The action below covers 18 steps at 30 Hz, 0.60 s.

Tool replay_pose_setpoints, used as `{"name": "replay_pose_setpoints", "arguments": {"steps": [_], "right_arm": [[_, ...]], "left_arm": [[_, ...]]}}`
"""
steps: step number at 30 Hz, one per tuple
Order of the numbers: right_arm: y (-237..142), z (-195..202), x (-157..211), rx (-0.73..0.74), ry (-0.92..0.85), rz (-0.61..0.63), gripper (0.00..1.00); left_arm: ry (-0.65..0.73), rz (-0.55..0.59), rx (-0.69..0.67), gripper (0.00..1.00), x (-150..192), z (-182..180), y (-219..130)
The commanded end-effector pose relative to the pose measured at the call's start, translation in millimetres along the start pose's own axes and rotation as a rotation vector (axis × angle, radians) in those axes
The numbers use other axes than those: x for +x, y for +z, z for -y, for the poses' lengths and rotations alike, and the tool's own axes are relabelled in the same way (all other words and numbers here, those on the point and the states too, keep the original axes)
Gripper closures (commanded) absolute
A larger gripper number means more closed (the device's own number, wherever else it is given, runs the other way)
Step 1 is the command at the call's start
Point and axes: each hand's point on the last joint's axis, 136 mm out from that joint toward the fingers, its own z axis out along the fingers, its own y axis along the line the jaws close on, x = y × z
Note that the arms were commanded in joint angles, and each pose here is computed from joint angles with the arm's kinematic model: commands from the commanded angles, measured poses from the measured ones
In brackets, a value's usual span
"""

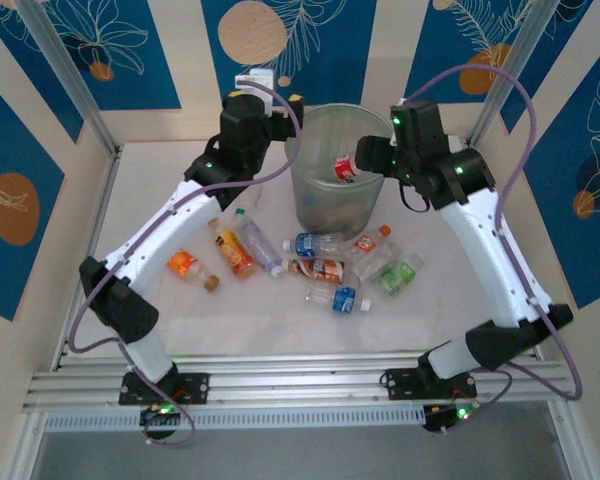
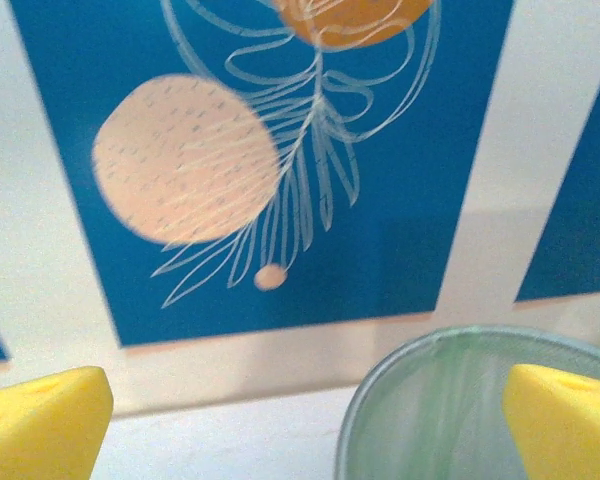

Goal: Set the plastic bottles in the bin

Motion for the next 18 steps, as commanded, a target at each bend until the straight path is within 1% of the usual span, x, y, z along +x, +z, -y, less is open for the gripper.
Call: {"name": "replay_pose_setpoints", "arguments": {"steps": [1, 6, 8, 10, 12, 18], "right_arm": [[2.3, 5.0, 15.8, 0.044, 0.013, -0.098, 0.26], [5.7, 28.2, 30.1, 0.138, 0.055, -0.15, 0.26], [4.9, 34.4, 36.2, 0.133, 0.088, -0.176, 0.26], [4.6, 32.2, 38.6, 0.096, 0.106, -0.201, 0.32], [5.6, 26.7, 37.5, 0.076, 0.102, -0.216, 0.36], [26.7, 5.6, 28.4, 0.048, 0.089, -0.258, 0.4]], "left_arm": [[-0.007, -0.14, -0.137, 0.0, 37.3, -47.8, -15.5], [-0.107, -0.234, -0.238, 0.01, 73.0, -105.5, -49.7], [-0.144, -0.266, -0.258, 0.01, 87.9, -122.4, -63.8], [-0.168, -0.3, -0.281, 0.01, 104.9, -137.8, -77.6], [-0.187, -0.321, -0.308, 0.0, 118.1, -151.4, -88.7], [-0.223, -0.354, -0.361, 0.0, 146.3, -176.1, -110.5]]}}
